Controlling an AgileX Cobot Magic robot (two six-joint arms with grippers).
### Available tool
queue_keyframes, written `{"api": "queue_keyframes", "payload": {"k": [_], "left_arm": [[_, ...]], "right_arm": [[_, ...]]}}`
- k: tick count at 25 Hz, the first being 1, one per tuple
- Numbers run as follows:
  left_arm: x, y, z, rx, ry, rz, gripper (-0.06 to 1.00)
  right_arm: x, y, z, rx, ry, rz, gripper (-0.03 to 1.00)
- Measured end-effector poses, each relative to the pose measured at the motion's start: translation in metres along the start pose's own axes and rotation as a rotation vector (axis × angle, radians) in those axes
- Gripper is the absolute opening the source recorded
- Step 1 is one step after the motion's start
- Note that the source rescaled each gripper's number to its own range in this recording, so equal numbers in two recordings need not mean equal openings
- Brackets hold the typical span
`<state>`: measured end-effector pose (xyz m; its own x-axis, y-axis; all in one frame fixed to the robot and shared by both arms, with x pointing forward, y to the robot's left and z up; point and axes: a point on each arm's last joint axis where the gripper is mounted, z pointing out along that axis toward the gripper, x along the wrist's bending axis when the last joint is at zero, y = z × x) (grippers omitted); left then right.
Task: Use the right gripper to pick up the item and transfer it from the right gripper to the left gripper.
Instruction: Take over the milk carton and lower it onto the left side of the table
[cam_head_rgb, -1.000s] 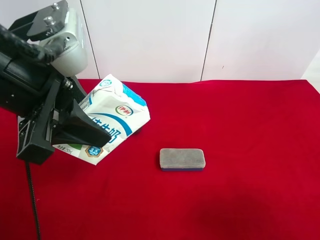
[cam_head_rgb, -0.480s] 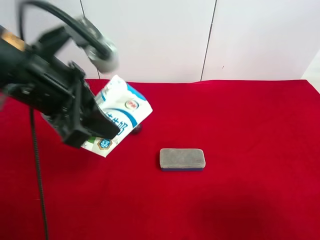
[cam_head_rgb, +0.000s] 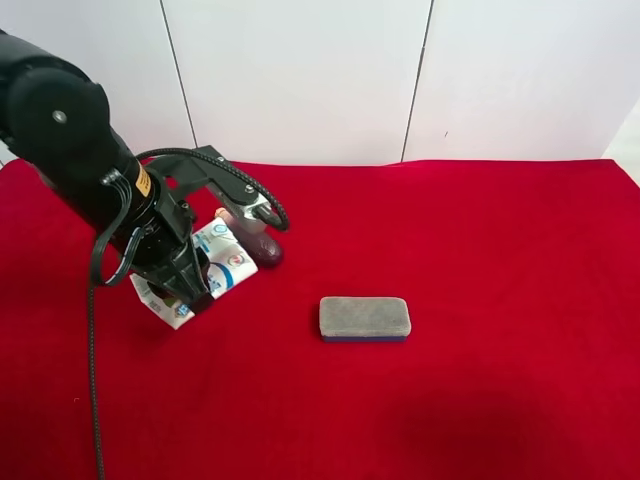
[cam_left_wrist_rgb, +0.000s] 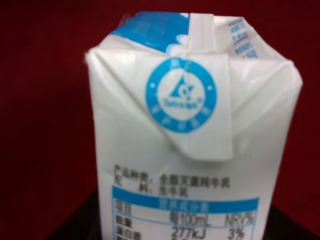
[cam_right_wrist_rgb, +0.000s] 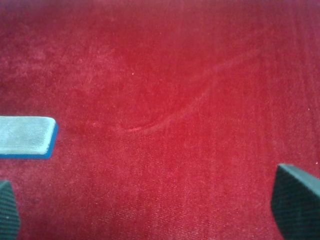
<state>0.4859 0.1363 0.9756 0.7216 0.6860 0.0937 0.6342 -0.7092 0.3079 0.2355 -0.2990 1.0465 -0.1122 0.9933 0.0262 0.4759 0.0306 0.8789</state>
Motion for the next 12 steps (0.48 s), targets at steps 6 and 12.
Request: {"api": "queue_keyframes", "payload": {"k": [6,12], "left_arm": [[0.035,-0.012,0.027,0.090,0.043,-0.075,0.00],[0.044,-0.018,0.047,0.137,0.038,-0.096,0.00]], "right_arm": [[0.000,0.000,0.000,0.000,0.000,0.000,1.00],[0.000,0.000,0.000,0.000,0.000,0.000,1.00]]}}
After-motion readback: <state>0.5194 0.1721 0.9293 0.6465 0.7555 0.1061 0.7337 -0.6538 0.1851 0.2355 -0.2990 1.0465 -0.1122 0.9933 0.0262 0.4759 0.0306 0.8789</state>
